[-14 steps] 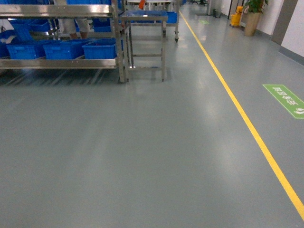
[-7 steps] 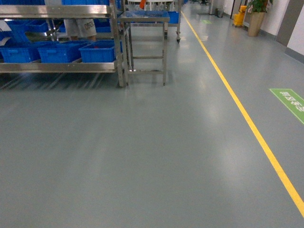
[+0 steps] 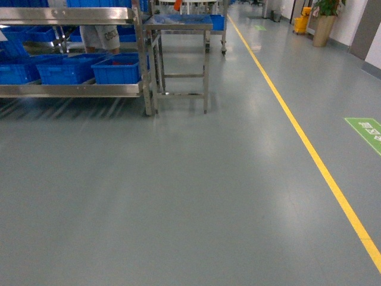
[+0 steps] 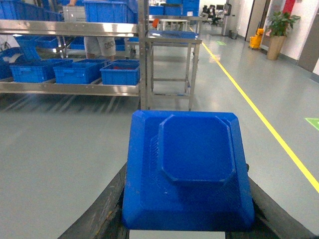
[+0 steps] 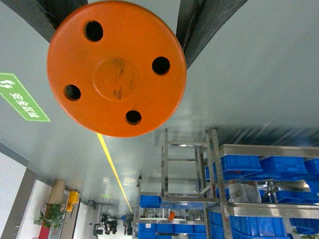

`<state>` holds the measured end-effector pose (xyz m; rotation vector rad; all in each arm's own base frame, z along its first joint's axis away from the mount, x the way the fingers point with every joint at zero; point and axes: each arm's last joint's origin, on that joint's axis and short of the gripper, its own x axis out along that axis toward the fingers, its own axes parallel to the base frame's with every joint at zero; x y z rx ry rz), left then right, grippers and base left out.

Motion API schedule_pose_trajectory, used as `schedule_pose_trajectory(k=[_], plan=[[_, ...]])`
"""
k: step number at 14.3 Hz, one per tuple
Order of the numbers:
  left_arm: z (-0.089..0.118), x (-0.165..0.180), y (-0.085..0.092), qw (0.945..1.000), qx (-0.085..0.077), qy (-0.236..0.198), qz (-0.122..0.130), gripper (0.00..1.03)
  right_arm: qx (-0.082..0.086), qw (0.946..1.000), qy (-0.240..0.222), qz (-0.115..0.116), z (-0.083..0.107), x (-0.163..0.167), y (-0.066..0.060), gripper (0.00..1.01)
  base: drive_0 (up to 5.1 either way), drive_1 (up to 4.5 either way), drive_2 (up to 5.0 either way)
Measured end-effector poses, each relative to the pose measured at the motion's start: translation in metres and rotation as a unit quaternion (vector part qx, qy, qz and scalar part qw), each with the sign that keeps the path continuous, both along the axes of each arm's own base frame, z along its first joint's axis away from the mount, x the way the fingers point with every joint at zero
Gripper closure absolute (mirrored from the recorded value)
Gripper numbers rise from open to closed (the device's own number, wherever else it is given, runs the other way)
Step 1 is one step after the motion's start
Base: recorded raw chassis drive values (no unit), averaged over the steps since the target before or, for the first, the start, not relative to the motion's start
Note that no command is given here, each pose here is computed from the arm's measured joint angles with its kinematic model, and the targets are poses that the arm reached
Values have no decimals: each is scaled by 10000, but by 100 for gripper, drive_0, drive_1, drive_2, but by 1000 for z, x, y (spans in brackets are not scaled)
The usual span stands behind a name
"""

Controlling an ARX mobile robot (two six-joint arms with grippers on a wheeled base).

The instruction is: Sort blue parts and orange caps into right shelf containers

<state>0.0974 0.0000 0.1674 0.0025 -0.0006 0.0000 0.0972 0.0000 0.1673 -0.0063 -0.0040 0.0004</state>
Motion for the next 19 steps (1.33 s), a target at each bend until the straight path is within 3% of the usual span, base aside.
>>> schedule_pose_trajectory(k=[19], plan=[[0,0,0,10000,0,-8,-2,59,0,10000,4,0,0,0,0,59,1,434,-433]])
